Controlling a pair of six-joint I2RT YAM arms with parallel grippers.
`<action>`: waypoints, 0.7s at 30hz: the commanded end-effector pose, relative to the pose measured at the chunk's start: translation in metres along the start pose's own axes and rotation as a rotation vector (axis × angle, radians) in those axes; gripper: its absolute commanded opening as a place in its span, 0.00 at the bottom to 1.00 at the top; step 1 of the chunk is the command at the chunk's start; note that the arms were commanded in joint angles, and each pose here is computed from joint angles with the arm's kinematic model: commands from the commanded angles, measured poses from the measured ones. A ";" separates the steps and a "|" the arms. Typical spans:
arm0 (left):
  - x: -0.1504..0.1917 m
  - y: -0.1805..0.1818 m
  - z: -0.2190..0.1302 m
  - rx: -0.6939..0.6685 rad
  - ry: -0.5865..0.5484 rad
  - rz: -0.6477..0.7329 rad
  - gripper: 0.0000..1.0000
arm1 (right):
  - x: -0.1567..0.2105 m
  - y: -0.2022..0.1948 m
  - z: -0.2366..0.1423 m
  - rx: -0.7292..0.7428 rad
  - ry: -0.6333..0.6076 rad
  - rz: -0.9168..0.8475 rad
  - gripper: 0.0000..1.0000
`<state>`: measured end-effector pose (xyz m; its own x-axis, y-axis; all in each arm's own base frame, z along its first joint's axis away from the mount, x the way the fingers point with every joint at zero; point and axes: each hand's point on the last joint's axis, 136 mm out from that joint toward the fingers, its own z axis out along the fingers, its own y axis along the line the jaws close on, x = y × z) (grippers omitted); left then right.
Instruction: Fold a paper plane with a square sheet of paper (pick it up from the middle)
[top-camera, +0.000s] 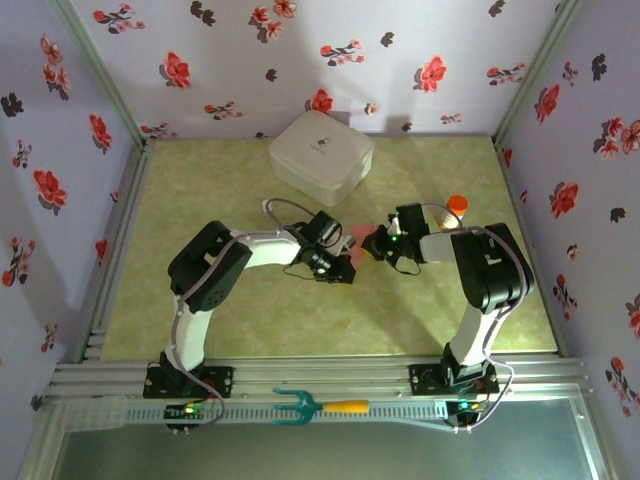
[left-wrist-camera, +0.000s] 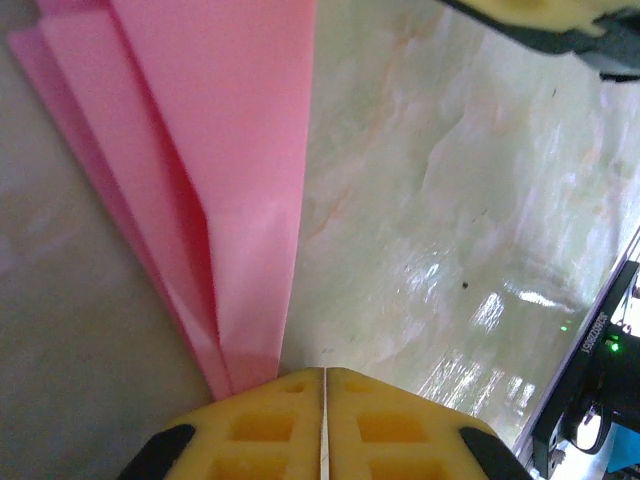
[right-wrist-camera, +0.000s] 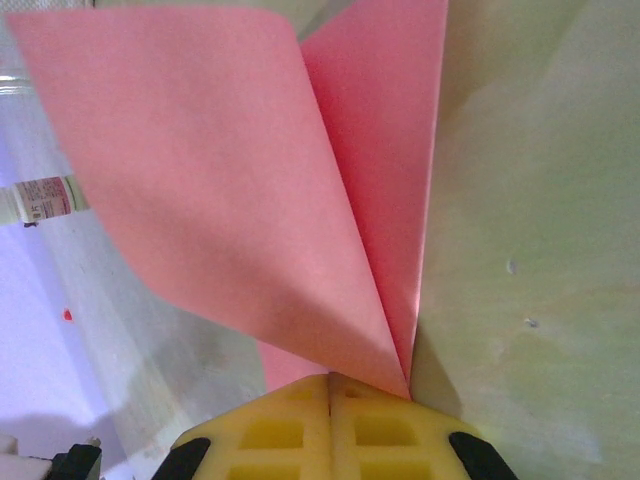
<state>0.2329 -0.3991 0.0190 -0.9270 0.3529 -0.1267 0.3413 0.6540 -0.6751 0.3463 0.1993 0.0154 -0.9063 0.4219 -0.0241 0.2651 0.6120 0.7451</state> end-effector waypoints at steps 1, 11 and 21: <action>0.015 0.008 -0.007 -0.024 0.024 -0.051 0.11 | 0.010 -0.054 0.001 0.195 0.000 0.069 0.03; 0.029 0.008 -0.021 0.018 -0.014 -0.079 0.04 | 0.010 -0.052 0.000 0.191 0.002 0.069 0.03; -0.045 -0.036 -0.053 0.136 -0.233 0.002 0.04 | 0.010 -0.050 -0.001 0.183 -0.004 0.070 0.03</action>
<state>0.2440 -0.3912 0.0761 -0.9420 0.2294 -0.2449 0.3340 0.5693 -0.7512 0.3465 0.1988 0.0156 -0.9072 0.4194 -0.0315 0.2593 0.6167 0.7433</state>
